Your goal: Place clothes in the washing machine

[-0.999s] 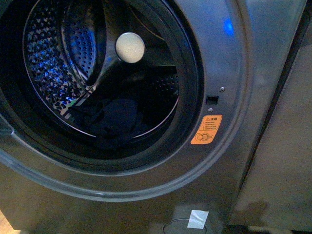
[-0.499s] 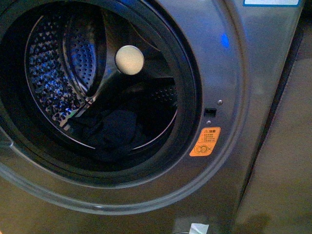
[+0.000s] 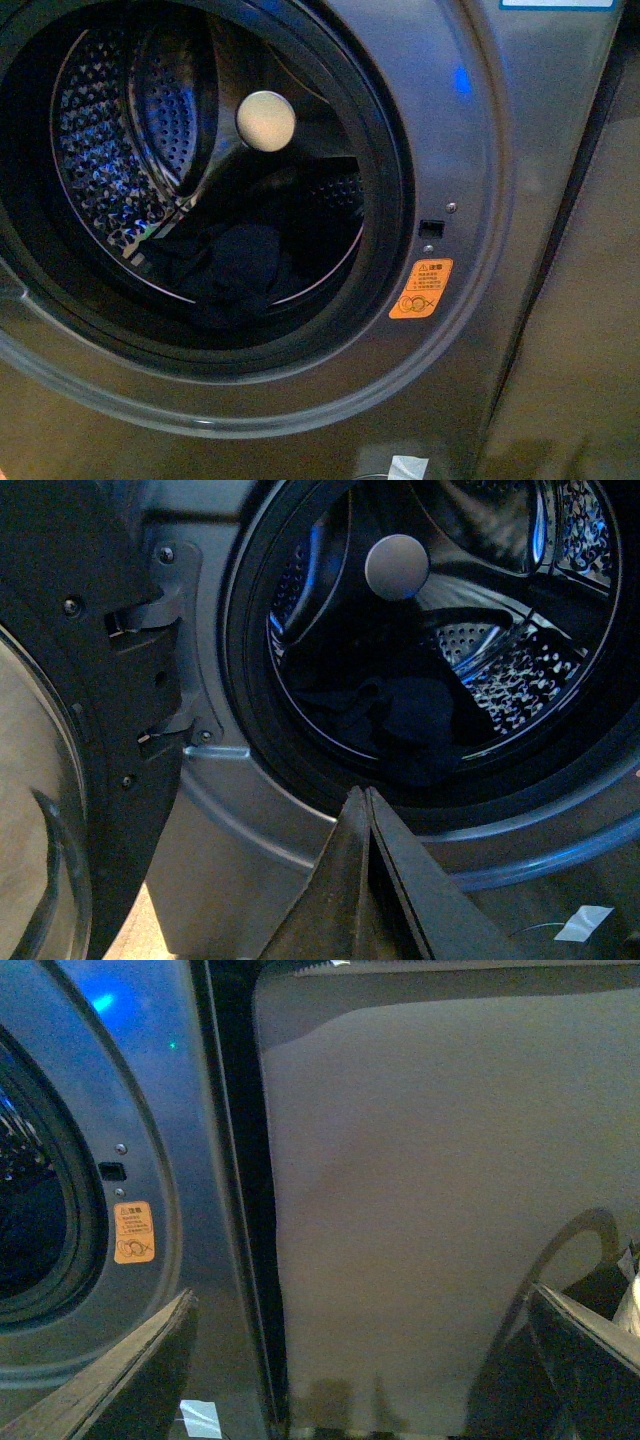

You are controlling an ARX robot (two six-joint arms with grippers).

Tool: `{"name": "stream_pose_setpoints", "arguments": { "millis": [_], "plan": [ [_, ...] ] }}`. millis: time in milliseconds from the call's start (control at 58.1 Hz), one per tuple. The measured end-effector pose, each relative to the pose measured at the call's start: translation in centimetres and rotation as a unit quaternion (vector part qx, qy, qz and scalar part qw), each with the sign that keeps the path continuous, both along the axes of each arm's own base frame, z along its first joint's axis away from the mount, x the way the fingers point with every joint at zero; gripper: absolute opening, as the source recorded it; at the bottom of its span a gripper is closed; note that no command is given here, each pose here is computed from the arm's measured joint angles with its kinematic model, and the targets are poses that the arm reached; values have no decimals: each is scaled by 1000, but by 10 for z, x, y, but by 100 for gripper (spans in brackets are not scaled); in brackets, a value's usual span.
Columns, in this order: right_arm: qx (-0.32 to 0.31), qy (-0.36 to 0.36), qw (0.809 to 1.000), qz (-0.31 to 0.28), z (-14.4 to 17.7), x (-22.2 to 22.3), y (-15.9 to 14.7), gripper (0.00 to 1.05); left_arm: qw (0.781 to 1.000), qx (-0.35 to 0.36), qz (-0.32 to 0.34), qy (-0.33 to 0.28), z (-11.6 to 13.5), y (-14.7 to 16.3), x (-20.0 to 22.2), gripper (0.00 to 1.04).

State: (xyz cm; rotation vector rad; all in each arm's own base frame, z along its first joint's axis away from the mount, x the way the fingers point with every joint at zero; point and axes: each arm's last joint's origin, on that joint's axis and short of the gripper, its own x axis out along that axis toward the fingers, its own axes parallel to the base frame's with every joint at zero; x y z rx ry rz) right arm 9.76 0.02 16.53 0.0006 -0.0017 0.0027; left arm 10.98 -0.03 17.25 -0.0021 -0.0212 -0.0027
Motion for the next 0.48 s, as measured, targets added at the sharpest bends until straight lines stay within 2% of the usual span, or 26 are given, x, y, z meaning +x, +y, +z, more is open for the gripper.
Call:
{"name": "stream_pose_setpoints", "arguments": {
  "millis": [155, 431, 482],
  "plan": [
    [0, 0, 1000, 0, 0, 0, 0, 97, 1000, 0, 0, 16, -4, 0, -8, 4],
    [0, 0, 1000, 0, 0, 0, 0, 97, 1000, 0, 0, 3, -3, 0, -13, 4],
    [0, 0, 1000, 0, 0, 0, 0, 97, 1000, 0, 0, 3, -3, 0, -13, 16]
  ]
}}
